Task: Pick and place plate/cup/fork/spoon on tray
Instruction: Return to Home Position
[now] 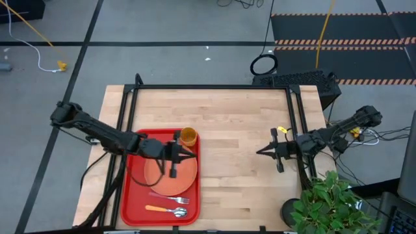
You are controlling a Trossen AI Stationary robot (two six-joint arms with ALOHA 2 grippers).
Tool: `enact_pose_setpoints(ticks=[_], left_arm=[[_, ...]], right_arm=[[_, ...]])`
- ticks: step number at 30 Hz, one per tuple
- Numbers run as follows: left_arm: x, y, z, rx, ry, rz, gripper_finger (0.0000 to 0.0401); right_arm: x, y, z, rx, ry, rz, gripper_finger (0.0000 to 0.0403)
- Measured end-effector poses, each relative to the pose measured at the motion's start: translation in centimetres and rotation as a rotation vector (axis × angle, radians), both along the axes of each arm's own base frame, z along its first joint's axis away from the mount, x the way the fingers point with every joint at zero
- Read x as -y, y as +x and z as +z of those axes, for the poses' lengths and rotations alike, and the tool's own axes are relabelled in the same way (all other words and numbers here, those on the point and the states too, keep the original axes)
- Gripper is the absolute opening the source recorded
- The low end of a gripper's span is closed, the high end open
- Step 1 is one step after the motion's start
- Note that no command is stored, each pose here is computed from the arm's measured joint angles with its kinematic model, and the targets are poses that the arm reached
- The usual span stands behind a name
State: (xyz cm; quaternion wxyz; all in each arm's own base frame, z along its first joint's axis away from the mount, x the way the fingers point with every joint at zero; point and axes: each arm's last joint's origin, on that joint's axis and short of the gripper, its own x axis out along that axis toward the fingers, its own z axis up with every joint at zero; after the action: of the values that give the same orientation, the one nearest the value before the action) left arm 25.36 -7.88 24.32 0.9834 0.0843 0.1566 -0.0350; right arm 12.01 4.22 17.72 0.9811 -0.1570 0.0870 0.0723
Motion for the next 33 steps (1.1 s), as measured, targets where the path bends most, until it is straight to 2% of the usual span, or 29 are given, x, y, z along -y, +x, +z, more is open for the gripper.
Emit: enact_pose_setpoints(ticks=[3,8,13,18,26,33], left_arm=[[-0.6,-2.0,-0.4,0.069,-0.009,-0.012,0.0006],[-1.4,-4.7,-1.0,0.164,-0.038,-0.047,0.0008],[-1.8,-6.5,-1.4,0.208,-0.065,-0.101,0.0012],[-1.7,-7.7,-2.7,0.233,-0.075,-0.167,0.0005],[-2.0,-8.9,-4.5,0.275,-0.044,-0.185,0.0005],[-2.4,-9.9,-5.3,0.283,-0.079,-0.179,0.0012]], right_arm=[[0.7,0.1,-0.5,-0.015,-0.003,-0.021,0.0000],[1.5,0.2,-0.3,0.013,-0.011,0.030,0.0000],[2.0,0.3,-0.1,0.024,0.043,0.063,0.0000],[2.2,0.3,-0.3,-0.006,0.109,0.077,0.0000],[2.5,0.1,-1.7,-0.019,0.117,0.065,0.0000],[3.3,0.2,-1.1,0.128,0.133,0.049,0.0000]])
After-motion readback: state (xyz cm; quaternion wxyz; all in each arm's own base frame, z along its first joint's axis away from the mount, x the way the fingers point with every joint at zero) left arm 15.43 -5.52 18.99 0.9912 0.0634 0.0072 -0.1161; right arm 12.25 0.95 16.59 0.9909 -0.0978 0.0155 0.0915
